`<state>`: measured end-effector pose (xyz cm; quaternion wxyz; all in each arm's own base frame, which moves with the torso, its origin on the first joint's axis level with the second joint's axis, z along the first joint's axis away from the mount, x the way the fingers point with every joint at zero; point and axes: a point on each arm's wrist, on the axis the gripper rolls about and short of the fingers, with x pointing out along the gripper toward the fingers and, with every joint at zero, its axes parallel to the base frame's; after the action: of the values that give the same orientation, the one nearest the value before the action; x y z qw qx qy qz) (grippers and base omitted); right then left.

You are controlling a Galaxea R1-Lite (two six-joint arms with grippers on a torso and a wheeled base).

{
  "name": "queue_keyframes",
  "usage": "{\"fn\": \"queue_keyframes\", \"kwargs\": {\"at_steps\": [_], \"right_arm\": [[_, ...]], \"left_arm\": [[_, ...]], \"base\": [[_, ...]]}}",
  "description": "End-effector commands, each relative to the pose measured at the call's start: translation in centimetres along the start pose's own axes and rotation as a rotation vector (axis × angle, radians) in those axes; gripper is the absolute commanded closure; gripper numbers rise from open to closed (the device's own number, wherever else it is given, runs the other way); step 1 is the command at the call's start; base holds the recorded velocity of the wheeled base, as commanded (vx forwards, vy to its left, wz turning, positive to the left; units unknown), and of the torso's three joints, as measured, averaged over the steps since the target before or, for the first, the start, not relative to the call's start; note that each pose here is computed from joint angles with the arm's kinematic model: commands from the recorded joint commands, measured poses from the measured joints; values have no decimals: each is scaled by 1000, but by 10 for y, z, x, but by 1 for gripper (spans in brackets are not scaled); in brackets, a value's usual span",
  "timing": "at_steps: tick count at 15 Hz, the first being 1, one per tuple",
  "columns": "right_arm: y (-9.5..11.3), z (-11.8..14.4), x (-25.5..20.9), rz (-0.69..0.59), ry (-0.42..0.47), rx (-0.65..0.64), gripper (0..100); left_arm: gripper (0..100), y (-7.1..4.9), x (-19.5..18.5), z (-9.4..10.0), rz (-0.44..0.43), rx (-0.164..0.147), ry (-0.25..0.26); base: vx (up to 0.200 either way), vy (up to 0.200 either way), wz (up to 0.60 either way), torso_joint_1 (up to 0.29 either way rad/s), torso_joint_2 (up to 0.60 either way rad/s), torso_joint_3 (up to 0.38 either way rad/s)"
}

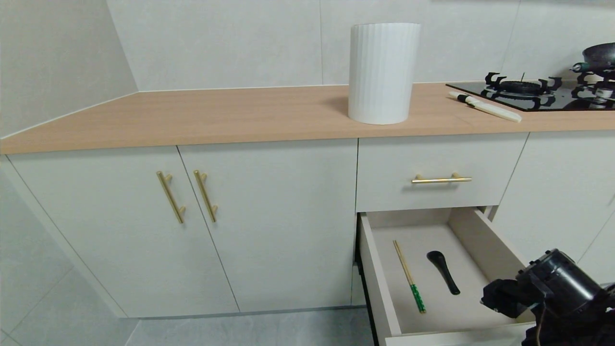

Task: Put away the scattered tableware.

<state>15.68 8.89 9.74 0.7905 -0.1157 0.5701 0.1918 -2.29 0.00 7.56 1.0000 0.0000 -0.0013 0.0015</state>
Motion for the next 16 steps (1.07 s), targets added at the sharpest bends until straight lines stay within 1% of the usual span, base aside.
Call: {"fn": "queue_keyframes", "kwargs": {"at_steps": [1,4,7,13,16], "right_arm": [[-1,11,13,-40,42,55,0],[-2,28,28,-156,57,190,0],[-3,36,32,-172,47,232,0],[-5,47,32,-215,-73,284,0],[-11,54,33,-216,-147,315,0]], "left_arm": [[0,0,0,0,0,0,1],[0,0,0,0,0,0,1],[0,0,0,0,2,0,1],[0,0,0,0,0,0,1],[0,0,0,0,0,0,1]], "base": [[0,0,0,0,0,0],[0,0,0,0,0,0],[0,0,0,0,0,0],[0,0,0,0,0,0],[0,0,0,0,0,0]]}}
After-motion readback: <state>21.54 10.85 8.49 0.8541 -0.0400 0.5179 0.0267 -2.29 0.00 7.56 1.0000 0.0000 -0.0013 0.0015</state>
